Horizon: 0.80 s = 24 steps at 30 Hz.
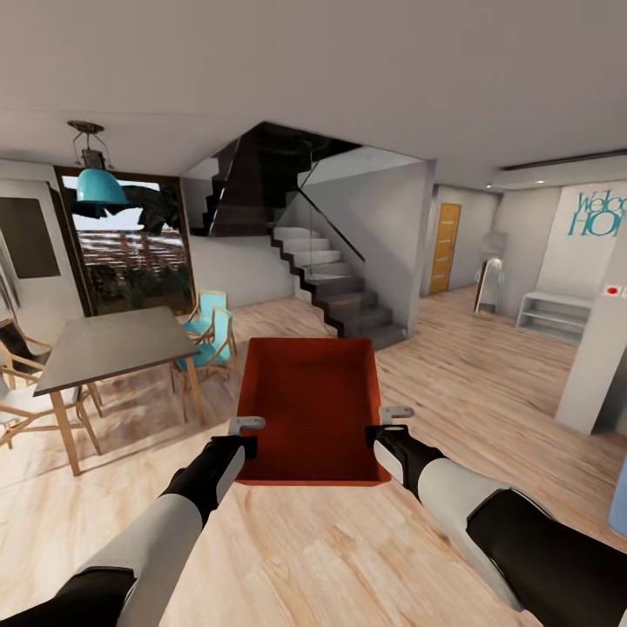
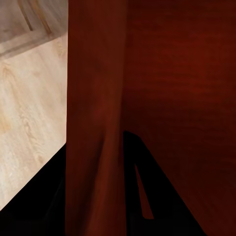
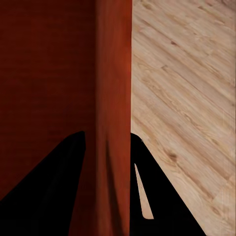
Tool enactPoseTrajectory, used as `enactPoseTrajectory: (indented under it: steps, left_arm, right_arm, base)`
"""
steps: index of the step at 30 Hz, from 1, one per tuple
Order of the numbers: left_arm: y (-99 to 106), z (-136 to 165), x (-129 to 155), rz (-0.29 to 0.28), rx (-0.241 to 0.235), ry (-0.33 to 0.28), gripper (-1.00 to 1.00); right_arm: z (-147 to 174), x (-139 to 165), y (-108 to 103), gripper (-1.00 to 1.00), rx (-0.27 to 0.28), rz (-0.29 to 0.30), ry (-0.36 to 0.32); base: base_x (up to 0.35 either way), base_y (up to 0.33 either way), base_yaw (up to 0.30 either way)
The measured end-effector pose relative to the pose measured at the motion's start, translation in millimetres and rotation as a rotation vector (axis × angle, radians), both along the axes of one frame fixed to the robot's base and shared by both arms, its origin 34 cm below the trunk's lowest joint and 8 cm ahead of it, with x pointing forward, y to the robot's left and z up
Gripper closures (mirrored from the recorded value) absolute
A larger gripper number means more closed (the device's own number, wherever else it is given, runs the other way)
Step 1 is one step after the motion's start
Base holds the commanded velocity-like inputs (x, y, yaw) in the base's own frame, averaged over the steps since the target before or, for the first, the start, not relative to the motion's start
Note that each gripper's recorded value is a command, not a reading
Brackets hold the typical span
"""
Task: Move the two storage containers from the living room to the garage. In the garage, place one container on the floor and stack the other container on top of it (either order is fine).
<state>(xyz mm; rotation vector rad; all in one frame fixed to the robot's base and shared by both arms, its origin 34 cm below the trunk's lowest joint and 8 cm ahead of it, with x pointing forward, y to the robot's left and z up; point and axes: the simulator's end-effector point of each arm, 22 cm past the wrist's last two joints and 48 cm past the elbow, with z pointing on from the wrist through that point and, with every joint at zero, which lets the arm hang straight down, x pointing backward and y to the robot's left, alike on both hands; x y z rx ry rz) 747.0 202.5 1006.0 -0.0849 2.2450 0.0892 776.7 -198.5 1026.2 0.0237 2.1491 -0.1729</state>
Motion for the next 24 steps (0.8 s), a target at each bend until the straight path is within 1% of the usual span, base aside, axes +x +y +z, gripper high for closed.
enactPoseTrajectory:
  steps: [10,14,24]
  left_arm:
    - [0.0,0.0,0.0,0.0,0.0,0.0,1.0]
    - [-0.1,0.0,0.0,0.0,0.0,0.0,1.0]
    - [-0.2,0.0,0.0,0.0,0.0,0.0,1.0]
  right_arm:
    - [0.0,0.0,0.0,1.0,0.0,0.0,0.0]
    - [-0.1,-0.1,-0.2,1.0,0.0,-0.001,0.0]
    - [-0.1,-0.1,-0.2,1.0,0.0,-0.001,0.0]
  base:
    - [0.322,0.0,-0.014]
    - [0.322,0.0,-0.2]
    - [0.322,0.0,-0.258]
